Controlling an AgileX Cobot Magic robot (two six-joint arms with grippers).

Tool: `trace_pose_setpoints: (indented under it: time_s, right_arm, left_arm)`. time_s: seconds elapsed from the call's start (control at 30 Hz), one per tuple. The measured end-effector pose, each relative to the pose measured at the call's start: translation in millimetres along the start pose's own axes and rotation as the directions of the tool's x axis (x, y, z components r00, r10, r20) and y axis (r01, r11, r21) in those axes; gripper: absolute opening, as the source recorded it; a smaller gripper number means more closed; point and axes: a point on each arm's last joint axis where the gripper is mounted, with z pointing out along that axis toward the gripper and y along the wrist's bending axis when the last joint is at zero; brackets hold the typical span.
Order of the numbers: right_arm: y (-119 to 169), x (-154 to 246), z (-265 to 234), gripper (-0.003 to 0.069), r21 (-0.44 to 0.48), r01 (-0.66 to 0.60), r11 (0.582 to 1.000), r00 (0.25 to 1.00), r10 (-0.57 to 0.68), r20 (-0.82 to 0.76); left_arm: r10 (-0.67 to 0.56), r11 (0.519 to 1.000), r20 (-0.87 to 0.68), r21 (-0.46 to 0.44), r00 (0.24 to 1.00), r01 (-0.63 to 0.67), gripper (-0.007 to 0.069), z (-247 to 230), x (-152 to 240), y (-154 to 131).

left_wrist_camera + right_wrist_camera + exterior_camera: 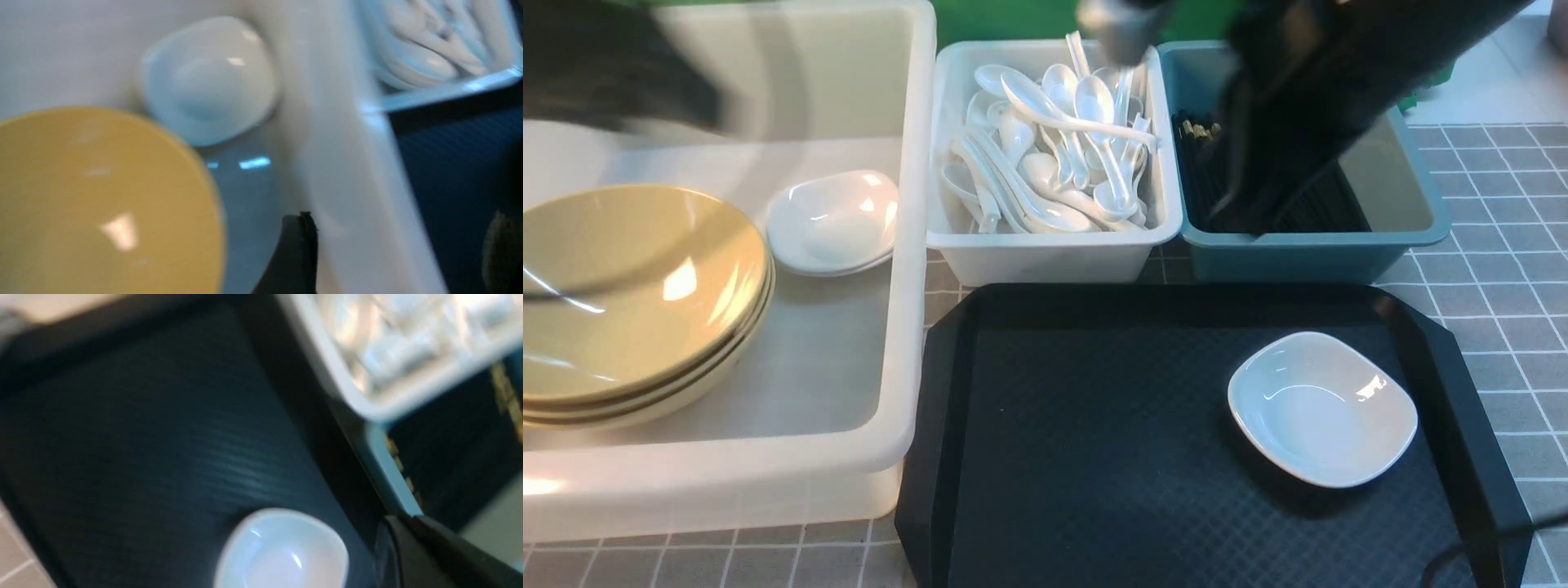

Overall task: On grey table put chopsticks spoon bowls plates into blue grey white boxes.
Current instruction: 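Grasp the small white bowl on the black tray by its rim with the left gripper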

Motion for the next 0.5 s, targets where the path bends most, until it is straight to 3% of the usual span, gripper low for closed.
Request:
trace_pose_setpoints:
  time_s: [0.17,0.2,0.23,0.33,0.5]
  right_arm:
    - [-38,40,6,0.0034,0.073,-0.198,0.977,0.975,0.204,-0.085]
    - [-39,42,3,0.0034,0.077,-0.204,0.976,0.974,0.210,-0.083]
    - [-44,54,1,0.0034,0.092,-0.240,0.966,0.964,0.249,-0.097]
    - [-44,79,-13,0.0034,0.116,-0.296,0.948,0.946,0.308,-0.102]
    - [-27,111,-20,0.0034,0.108,-0.337,0.935,0.929,0.349,-0.122]
  left_arm:
    - [0.216,0.965,-0.058,0.167,0.975,-0.204,0.0503,85,-8,-82]
    - [0.216,0.965,-0.051,0.165,0.975,-0.205,0.0503,84,-8,-82]
    - [0.253,0.952,-0.073,0.196,0.965,-0.234,0.0503,112,-7,-101]
    - [0.315,0.927,-0.094,0.243,0.944,-0.285,0.0503,160,-3,-136]
    - [0.344,0.912,-0.161,0.292,0.925,-0.288,0.0501,229,11,-166]
